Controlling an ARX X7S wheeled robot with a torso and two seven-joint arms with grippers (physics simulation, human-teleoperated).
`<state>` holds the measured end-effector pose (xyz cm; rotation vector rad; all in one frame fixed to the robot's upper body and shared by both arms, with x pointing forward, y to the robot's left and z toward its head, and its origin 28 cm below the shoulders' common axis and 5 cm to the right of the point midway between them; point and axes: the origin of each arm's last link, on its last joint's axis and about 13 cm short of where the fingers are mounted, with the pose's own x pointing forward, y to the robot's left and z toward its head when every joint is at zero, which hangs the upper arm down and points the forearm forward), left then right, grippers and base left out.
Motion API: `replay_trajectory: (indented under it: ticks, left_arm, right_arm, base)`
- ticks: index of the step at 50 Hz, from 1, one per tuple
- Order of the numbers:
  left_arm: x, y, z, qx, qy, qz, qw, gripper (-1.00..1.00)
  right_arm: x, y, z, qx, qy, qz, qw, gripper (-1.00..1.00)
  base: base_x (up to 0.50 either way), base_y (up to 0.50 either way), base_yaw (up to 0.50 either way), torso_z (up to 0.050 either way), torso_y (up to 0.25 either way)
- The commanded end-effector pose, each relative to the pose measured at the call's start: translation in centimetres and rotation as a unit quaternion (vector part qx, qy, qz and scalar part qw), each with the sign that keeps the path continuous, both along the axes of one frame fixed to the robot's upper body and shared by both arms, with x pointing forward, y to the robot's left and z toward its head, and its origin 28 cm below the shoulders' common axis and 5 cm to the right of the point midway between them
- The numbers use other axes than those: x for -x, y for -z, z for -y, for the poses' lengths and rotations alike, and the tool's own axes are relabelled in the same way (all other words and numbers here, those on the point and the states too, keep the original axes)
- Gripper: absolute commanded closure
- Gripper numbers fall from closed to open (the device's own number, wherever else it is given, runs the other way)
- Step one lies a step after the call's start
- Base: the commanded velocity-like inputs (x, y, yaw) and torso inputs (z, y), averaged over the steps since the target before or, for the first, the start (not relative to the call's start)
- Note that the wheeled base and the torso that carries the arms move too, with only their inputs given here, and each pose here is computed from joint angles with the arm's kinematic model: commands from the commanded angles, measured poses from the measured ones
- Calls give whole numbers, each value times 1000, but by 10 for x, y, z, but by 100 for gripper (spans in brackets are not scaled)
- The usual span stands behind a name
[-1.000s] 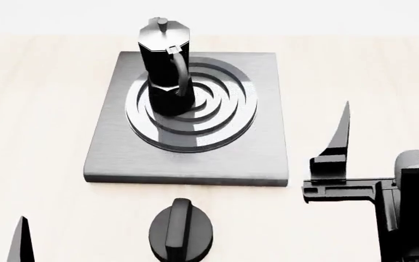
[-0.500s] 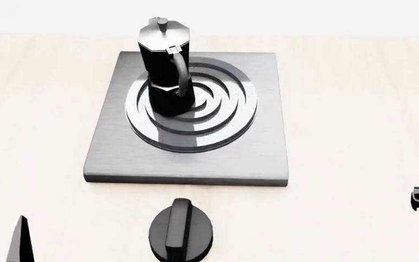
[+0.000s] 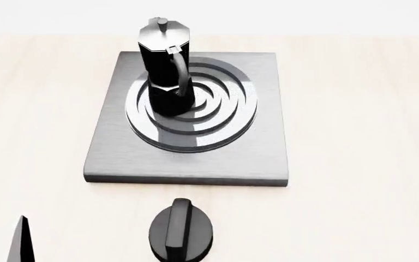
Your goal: Put both moka pots on the stove.
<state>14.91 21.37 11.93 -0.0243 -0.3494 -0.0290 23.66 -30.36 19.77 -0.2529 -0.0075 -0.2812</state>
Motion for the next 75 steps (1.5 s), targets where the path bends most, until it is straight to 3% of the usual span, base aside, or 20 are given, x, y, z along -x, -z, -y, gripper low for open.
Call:
replay_trajectory:
  ticks: [1,5,18,32,57,75]
  left_arm:
    - [1,-2,-1,1,-1,2,1000,-100]
    - [1,-2,-1,2,-3,2,1000,-100]
    - [0,-1,-1,1,-4,2,1000,-100]
    - [-2,3,-1,2,-2,1,1000,-100]
    - [0,-1,1,1,1,-2,1000,-100]
    - [-3,5,0,1,-1,-3,1000,-100]
  right_arm:
    - [-10,6,21,-4,-12,-42,999,-100]
    - [-13,2,26,-35,-28,-46,998,-100]
    - [-17,9,46,-64,-47,-91,993,-100]
    - [-28,20,57,-69,-16,-91,993,-100]
    - [-61,35,54,-63,11,-99,993,-100]
    - [-70,42,53,-74,21,-98,992,-100]
  base:
    - [0,0,0,0,0]
    - [0,0,0,0,0]
    - [0,0,0,0,0]
    - [0,0,0,0,0]
    - [0,0,0,0,0]
    - [0,0,0,0,0]
